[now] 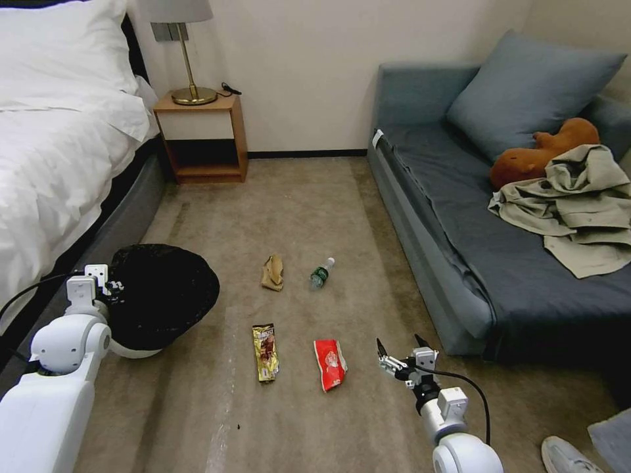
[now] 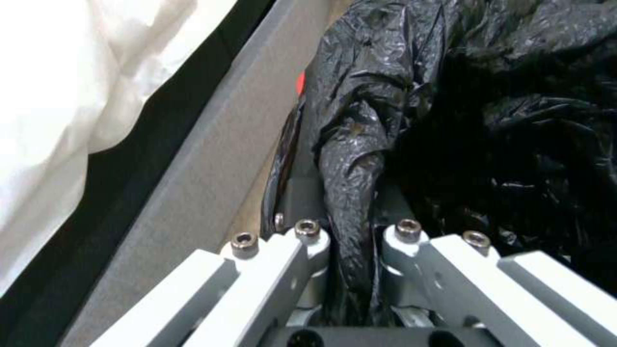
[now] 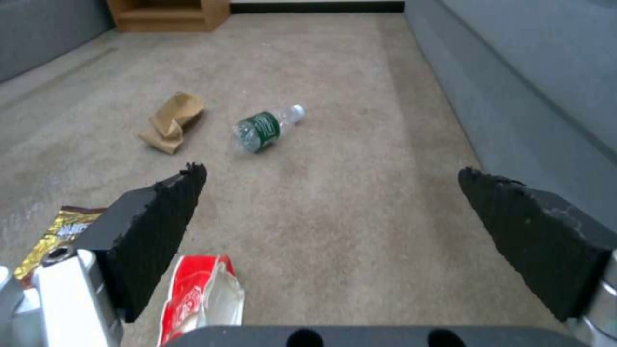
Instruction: Pick up the trash bin, then pick up the garbage on the floor and place it into the trash bin.
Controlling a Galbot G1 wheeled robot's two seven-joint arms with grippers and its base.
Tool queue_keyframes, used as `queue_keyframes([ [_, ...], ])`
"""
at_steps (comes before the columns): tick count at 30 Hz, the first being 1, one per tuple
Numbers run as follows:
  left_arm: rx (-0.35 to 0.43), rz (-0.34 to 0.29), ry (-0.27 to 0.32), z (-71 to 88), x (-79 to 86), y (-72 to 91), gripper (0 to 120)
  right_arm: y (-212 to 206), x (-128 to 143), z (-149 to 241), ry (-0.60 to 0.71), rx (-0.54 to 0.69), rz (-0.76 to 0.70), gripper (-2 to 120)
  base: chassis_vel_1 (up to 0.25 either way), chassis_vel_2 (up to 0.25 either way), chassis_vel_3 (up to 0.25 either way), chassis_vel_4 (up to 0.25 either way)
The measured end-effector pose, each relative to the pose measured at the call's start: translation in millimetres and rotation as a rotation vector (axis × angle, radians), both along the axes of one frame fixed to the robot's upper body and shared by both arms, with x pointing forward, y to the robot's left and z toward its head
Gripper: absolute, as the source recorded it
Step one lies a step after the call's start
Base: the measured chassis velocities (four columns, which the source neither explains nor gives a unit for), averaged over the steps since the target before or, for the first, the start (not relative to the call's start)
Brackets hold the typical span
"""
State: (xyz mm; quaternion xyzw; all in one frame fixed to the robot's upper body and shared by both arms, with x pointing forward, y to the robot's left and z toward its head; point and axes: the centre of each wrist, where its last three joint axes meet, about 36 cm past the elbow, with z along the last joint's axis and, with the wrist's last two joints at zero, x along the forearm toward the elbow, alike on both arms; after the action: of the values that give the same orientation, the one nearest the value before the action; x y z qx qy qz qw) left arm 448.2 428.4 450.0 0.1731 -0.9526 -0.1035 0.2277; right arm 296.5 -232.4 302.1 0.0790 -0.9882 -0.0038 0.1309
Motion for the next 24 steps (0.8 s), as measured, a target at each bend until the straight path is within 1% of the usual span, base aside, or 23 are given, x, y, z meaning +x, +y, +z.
queue_keyframes([
  [19, -0.002, -0.004, -0.004, -0.7, 0.9, 2.3, 4, 6.2, 2.1, -6.1, 0.020, -0.002, 0.018, 100, -0.067, 0.065, 0.069, -0.064],
  [24, -0.002, 0.001, -0.008, 0.8, -1.2, 6.8, 4, 9.1, 6.1, -8.4, 0.036, -0.010, 0.035, 100, -0.067, 0.047, 0.058, -0.068],
])
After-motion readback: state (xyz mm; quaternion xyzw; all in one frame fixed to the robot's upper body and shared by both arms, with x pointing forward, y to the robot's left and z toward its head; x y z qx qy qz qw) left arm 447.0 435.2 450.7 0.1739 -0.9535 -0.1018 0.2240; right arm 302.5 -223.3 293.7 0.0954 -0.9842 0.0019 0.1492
